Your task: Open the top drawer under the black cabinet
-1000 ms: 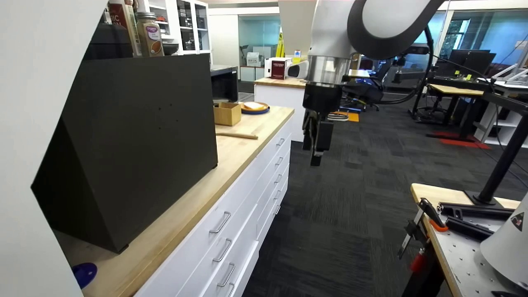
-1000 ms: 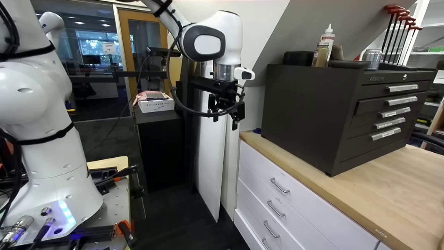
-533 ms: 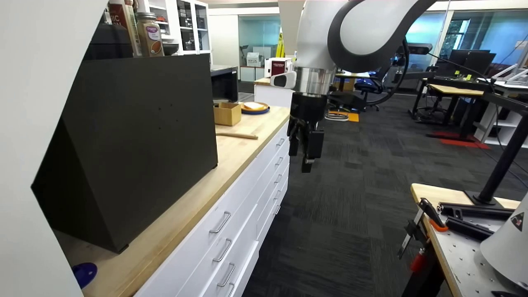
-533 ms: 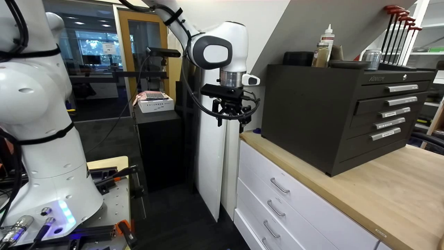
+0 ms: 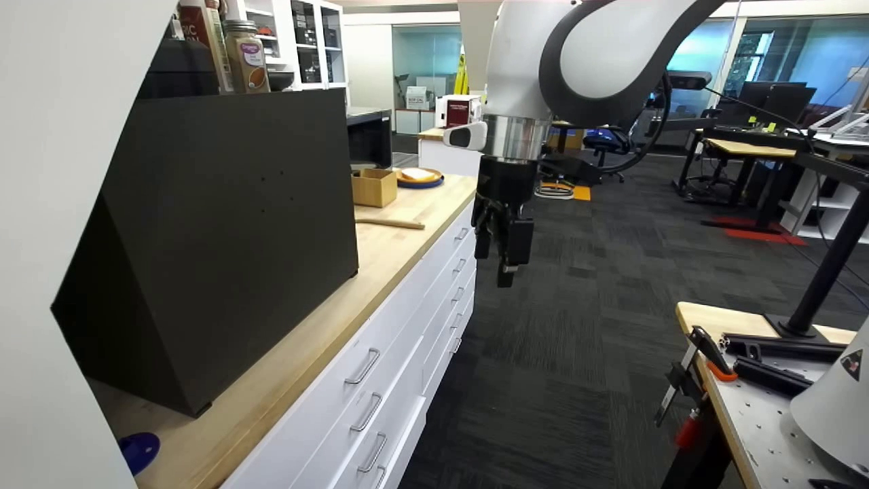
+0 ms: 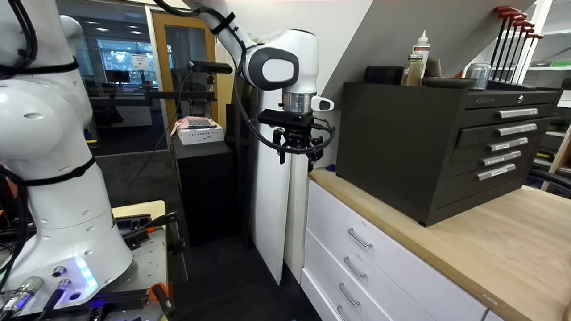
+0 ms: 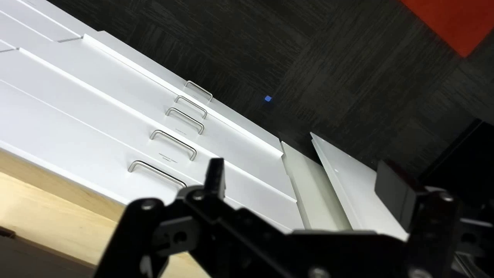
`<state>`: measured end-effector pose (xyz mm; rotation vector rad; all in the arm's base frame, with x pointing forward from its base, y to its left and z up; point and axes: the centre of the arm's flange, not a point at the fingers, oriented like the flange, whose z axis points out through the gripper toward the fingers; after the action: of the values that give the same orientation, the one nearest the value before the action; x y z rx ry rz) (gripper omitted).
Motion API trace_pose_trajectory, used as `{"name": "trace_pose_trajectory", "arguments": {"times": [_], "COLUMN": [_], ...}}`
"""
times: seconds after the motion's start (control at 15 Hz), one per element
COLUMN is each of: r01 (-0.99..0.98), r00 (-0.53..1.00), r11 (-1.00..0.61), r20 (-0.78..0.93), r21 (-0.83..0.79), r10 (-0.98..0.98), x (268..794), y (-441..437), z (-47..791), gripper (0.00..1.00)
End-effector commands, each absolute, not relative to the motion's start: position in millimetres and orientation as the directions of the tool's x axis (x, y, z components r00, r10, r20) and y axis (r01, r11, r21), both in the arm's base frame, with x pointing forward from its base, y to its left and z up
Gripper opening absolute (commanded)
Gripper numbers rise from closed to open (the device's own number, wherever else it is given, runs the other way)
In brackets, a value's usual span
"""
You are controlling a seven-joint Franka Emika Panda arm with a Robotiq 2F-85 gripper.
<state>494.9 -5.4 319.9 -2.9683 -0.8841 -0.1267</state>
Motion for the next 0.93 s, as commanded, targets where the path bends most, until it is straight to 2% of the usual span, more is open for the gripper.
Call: {"name": "trace_pose_trajectory", "arguments": {"times": [0.0,0.33,0.87], "r01": [0.651,0.73,0.845], "r00": [0.75,0.65,0.441], "r11": [-0.754,-0.653,-0.459], "r20": [0.078,0.09,0.128], "r21": [0.083,0.201,0.273], "r10": [0.657,0.754,0.888], "x": [507.7,530.4,549.8], "y": [-4.3,-4.4,2.5], "z": [297.9,254.0,186.3], "gripper": [1.0,1.0,1.0]}}
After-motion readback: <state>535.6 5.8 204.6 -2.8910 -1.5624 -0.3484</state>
